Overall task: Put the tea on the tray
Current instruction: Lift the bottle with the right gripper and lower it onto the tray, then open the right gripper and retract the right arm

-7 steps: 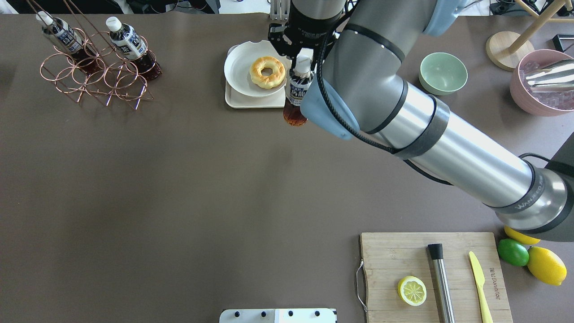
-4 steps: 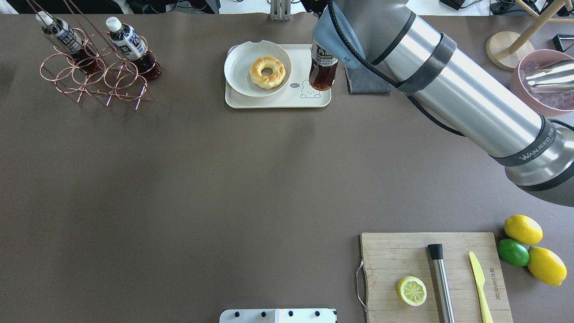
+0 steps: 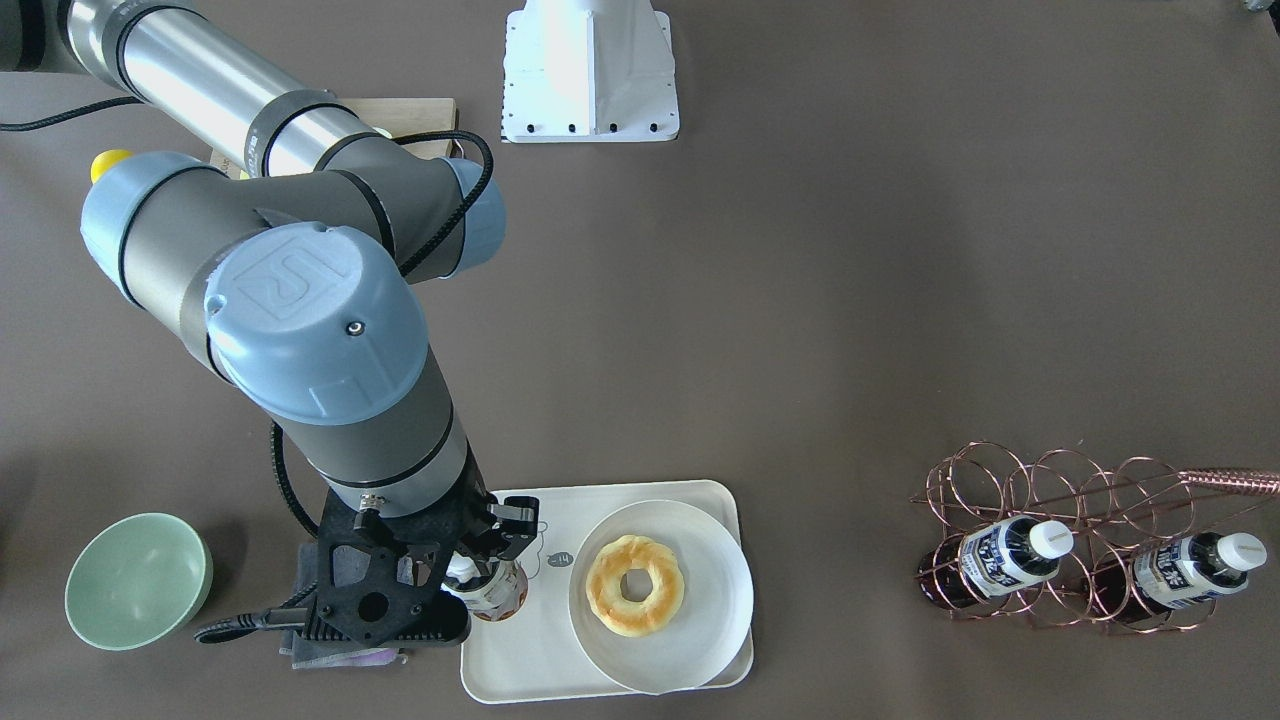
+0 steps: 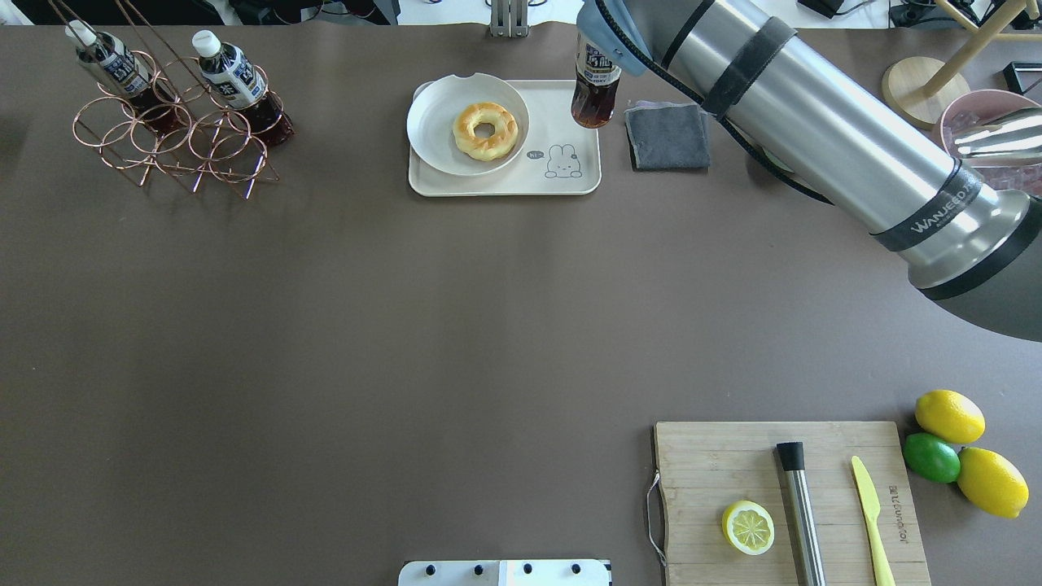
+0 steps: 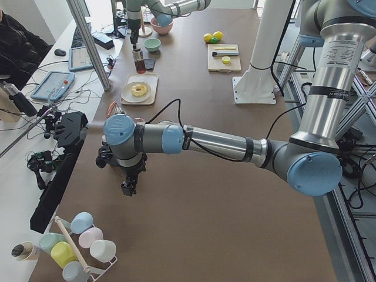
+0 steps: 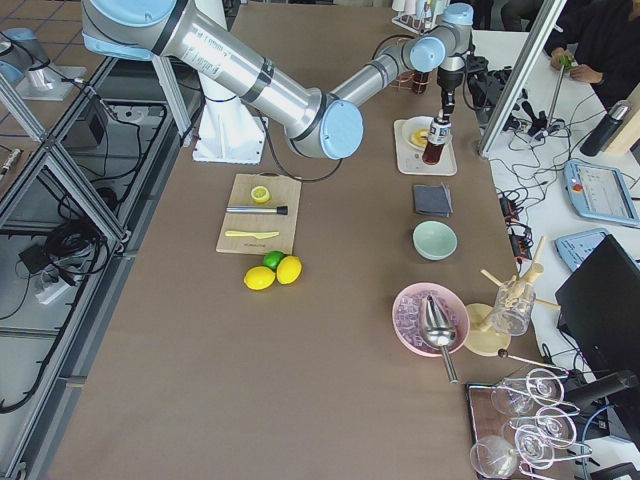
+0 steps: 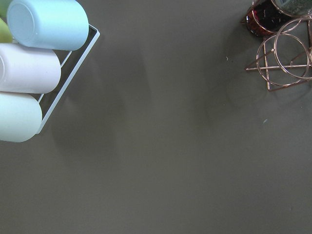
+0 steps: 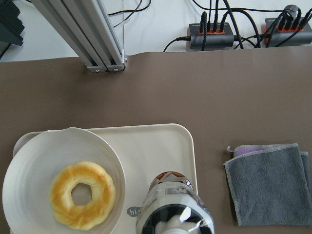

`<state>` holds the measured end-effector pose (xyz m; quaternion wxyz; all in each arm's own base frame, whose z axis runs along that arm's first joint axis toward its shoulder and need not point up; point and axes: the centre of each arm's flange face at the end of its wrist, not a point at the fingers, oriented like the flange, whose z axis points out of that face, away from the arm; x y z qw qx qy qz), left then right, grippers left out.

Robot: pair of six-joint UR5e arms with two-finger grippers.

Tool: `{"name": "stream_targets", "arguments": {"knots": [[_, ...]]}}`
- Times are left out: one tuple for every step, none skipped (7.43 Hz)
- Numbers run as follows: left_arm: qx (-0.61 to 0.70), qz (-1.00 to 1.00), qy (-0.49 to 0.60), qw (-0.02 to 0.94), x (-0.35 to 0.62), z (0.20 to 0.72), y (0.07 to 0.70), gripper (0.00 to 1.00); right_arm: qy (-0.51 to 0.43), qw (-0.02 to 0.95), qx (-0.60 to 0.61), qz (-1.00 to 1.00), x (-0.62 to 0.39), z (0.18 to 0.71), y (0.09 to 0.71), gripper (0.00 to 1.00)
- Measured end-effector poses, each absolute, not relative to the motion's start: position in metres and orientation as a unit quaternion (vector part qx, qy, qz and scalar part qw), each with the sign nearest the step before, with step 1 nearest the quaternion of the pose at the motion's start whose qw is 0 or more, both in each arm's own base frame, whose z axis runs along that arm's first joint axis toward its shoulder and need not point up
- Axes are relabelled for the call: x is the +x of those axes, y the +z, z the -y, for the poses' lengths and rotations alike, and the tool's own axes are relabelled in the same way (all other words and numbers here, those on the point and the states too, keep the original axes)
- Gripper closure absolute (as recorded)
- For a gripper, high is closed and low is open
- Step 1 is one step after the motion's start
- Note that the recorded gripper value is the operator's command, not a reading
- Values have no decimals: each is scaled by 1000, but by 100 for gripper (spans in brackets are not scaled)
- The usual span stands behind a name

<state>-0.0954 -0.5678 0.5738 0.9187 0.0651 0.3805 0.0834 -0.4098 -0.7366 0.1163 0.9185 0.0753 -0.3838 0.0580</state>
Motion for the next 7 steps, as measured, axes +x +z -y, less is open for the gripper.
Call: {"name": "stream_targets", "arguments": {"knots": [[64, -381, 83, 919, -96, 570, 575, 3, 59, 918, 74, 386, -422, 733, 119, 100], [64, -381, 83, 919, -96, 572, 576, 3, 59, 918, 75, 384, -431, 729, 122, 100], [64, -381, 83, 919, -96, 574, 577, 3, 59, 920, 77, 380, -437, 727, 126, 100], [65, -380, 83, 919, -96, 576, 577, 3, 58, 921, 81, 377, -442, 725, 130, 100], [66, -380, 84, 919, -96, 578, 575, 3, 58, 921, 84, 376, -444, 725, 132, 93], [68, -380, 84, 919, -96, 581, 573, 3, 57, 920, 88, 377, -445, 725, 134, 25], [69, -380, 85, 919, -96, 585, 570, 3, 57, 919, 91, 379, -445, 725, 137, 0]]}}
